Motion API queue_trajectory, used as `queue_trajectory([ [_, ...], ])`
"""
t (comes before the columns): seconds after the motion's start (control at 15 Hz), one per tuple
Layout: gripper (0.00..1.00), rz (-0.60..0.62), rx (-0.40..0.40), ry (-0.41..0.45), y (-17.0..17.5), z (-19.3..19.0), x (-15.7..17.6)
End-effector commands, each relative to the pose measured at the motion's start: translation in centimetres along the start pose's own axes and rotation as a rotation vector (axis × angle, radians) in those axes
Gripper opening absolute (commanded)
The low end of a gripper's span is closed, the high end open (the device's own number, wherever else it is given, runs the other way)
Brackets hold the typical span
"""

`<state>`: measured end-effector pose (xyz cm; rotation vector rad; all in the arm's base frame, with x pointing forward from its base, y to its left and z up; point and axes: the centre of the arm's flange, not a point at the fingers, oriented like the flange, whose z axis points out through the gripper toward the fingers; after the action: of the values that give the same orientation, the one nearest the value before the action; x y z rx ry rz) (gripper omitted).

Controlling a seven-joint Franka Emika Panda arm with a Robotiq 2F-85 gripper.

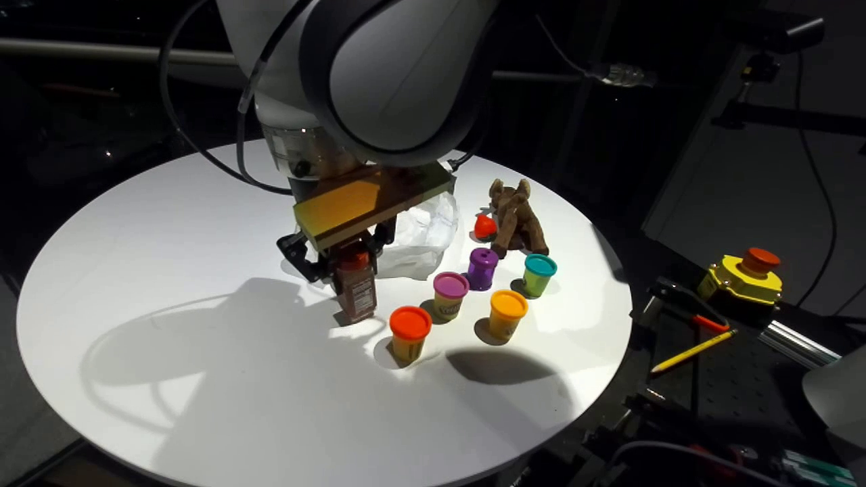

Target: Put the contents in the white plastic bag

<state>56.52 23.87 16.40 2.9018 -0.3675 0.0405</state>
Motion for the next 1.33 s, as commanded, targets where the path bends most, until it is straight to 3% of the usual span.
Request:
queue_trajectory([
  [0.0, 0.26, 0.157, 0.024, 0.044, 3.6, -5.6, 2.5],
  [0.2, 0.26, 0.302, 0.03, 0.098, 6.7, -8.3, 5.7],
  [0.33, 0.26, 0.4, 0.025, 0.12, 8.5, -8.0, 8.0],
  [0.8, 0.26, 0.651, -0.02, 0.044, 12.1, -0.1, 14.7],
  [1.0, 0.26, 0.728, -0.036, 0.05, 12.6, 2.5, 16.7],
  [1.27, 0.26, 0.818, -0.05, 0.076, 13.1, 2.9, 18.5],
])
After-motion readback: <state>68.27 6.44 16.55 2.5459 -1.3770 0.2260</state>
